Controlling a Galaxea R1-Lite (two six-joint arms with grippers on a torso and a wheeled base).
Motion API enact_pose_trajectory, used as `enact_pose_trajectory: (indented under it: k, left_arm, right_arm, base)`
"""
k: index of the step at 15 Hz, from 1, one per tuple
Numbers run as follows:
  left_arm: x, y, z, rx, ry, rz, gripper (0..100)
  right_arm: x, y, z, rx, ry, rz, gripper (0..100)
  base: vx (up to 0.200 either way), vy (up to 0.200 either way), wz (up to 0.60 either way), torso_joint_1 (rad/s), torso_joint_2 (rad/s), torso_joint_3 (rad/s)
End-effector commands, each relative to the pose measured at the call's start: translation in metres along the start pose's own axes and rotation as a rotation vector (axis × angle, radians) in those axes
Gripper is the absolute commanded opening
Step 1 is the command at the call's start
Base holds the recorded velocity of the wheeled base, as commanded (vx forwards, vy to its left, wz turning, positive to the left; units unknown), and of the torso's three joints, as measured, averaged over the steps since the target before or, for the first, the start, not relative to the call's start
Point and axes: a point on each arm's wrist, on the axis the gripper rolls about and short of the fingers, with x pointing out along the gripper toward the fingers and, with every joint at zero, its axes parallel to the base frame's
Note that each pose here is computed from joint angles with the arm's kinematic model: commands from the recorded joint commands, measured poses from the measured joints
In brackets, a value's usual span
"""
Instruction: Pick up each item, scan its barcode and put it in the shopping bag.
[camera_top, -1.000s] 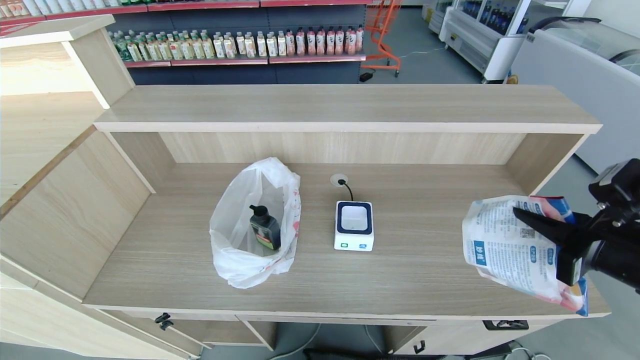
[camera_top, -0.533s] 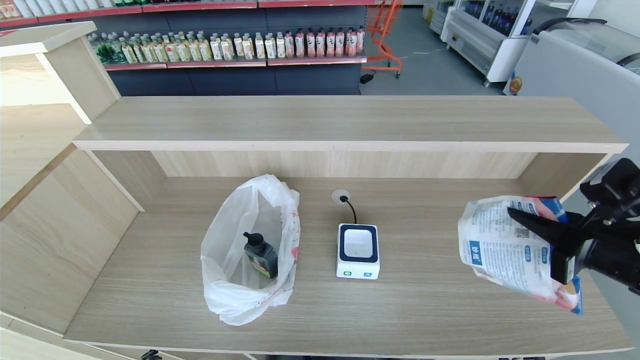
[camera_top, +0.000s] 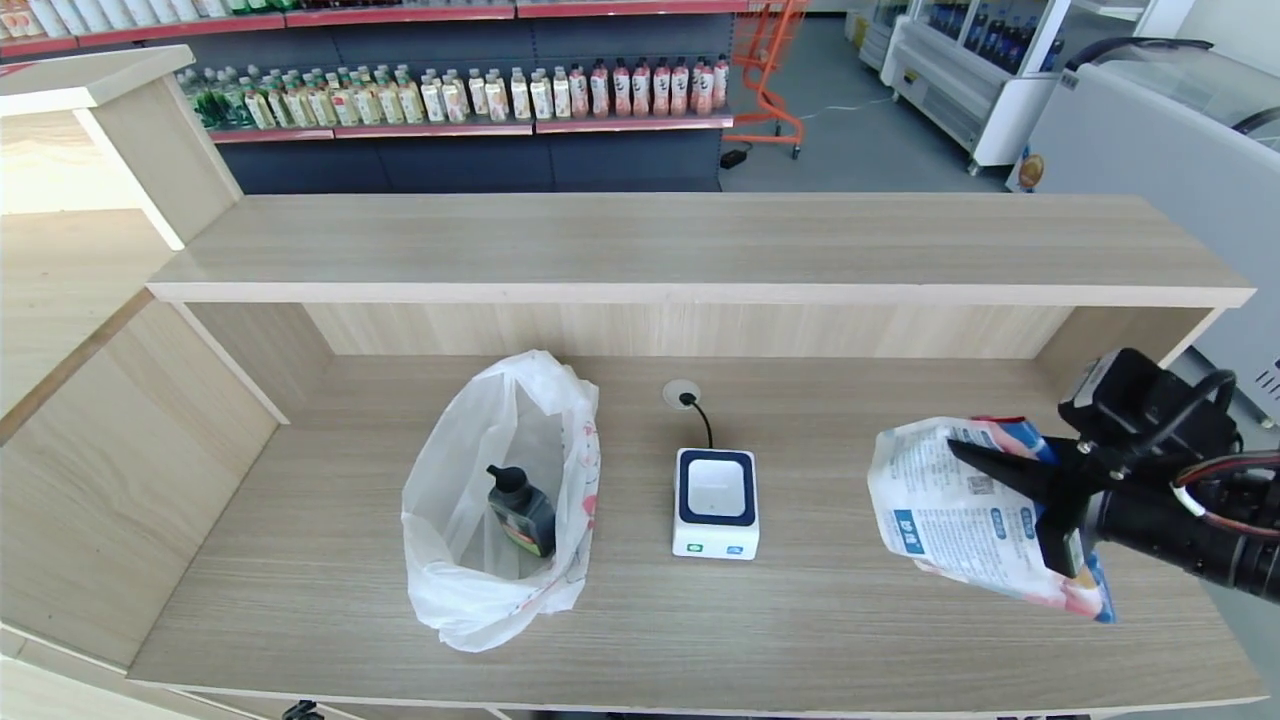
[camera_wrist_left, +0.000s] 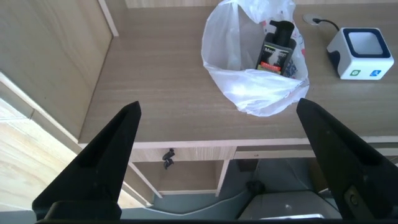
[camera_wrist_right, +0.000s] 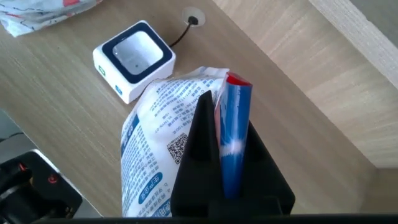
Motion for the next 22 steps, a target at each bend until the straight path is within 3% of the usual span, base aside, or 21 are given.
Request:
enact_pose_trajectory:
  k: [1,4,10,15,22]
  left_arm:
    - [0.0,0.0,0.0,0.0,0.002,0.0,100]
    - [0.0,0.0,0.0,0.0,0.002,0.0,100]
    - [0.0,0.0,0.0,0.0,0.002,0.0,100]
    - [0.0,0.0,0.0,0.0,0.002,0.0,100]
    - [0.0,0.0,0.0,0.0,0.002,0.0,100]
  right_arm:
    - [0.018,0.001,-0.008,-0.073,-0.009,0.095,0]
    - [0.032,0.006,-0.015,-0.163,-0.035,0.167,0]
    - [0.083,0.009,-0.043,-0.345,-0.229,0.23,0]
    - [0.109,0.012,-0.054,-0.364,-0.296,0.239,0]
    - [0.142,0.012,-0.056,-0.431,-0.469,0.222,0]
  base:
    - [0.0,0.0,0.0,0.0,0.0,0.0]
    - [0.0,0.0,0.0,0.0,0.0,0.0]
    - [0.0,0.0,0.0,0.0,0.0,0.0]
    - [0.0,0.0,0.0,0.0,0.0,0.0]
    - [0.0,0.0,0.0,0.0,0.0,0.0]
